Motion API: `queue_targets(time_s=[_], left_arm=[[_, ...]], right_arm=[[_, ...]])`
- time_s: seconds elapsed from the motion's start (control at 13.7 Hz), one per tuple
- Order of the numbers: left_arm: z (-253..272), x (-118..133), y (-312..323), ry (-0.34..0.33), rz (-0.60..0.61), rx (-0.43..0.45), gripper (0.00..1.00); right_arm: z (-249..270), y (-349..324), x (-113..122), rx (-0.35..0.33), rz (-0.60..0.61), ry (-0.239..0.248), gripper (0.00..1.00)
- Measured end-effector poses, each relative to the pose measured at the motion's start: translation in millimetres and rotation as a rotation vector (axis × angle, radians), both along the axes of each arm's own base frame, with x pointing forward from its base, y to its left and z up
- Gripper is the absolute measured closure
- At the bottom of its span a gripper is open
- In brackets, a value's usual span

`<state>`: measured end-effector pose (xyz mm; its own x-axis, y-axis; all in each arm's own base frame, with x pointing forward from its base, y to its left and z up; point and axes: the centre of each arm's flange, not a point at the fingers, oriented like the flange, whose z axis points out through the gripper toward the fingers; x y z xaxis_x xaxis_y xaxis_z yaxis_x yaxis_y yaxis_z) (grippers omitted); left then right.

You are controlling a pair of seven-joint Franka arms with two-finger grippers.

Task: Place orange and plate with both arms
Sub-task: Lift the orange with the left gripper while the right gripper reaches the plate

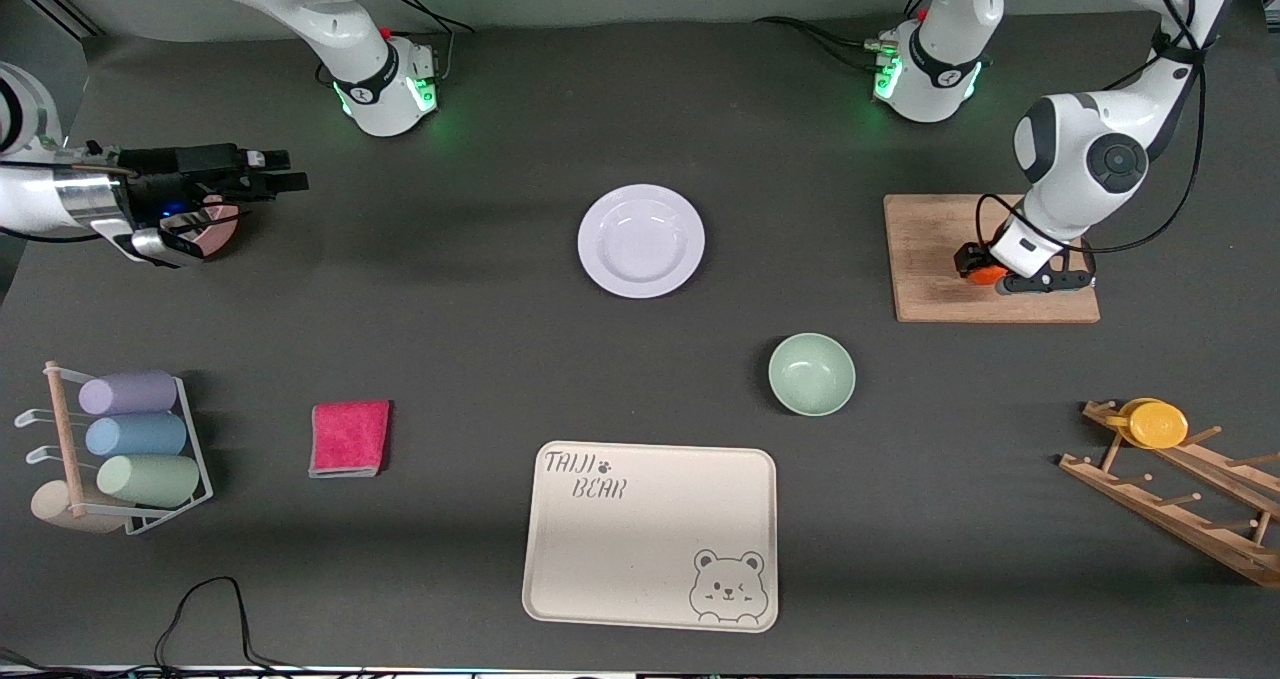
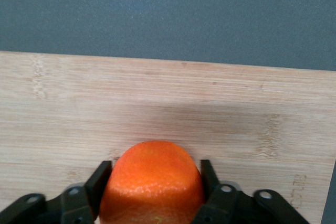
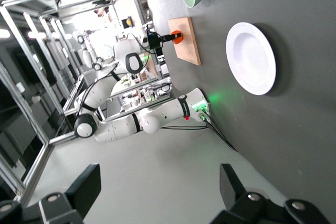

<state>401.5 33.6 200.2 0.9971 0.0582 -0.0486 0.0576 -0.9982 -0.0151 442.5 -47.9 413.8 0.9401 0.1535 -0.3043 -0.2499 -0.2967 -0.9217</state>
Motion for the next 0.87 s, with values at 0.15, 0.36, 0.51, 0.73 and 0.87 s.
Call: queue_targets(time_s=[0.15,0.36,0.51,0.73,0.87], left_arm=[[-0.2,-1.1,-1.2,0.016,-0.003,0.000,0.29],[3.2,1.8,-9.5,0.018,-0.024,0.000,0.29],[24.2,14.2,-17.3,0.055,-0.044,0.007,0.29],[102.1,45.1,-44.1,0.136,-0.049,-0.001,0.29],[159.2,56.6,-85.1,0.157,-0.015,-0.032,0.29]], right_arm=[[-39.8,3.0,-3.6,0.048,0.034,-0.049,0.00],[-108.8,5.8,-5.5,0.120,0.051,-0.081,0.00],[-138.7,9.8,-4.1,0.158,0.038,-0.094,0.00],[-163.4,26.2,-2.2,0.182,0.053,-0.113,0.00],[-168.3,29.7,-1.6,0.177,0.058,-0.117,0.00]])
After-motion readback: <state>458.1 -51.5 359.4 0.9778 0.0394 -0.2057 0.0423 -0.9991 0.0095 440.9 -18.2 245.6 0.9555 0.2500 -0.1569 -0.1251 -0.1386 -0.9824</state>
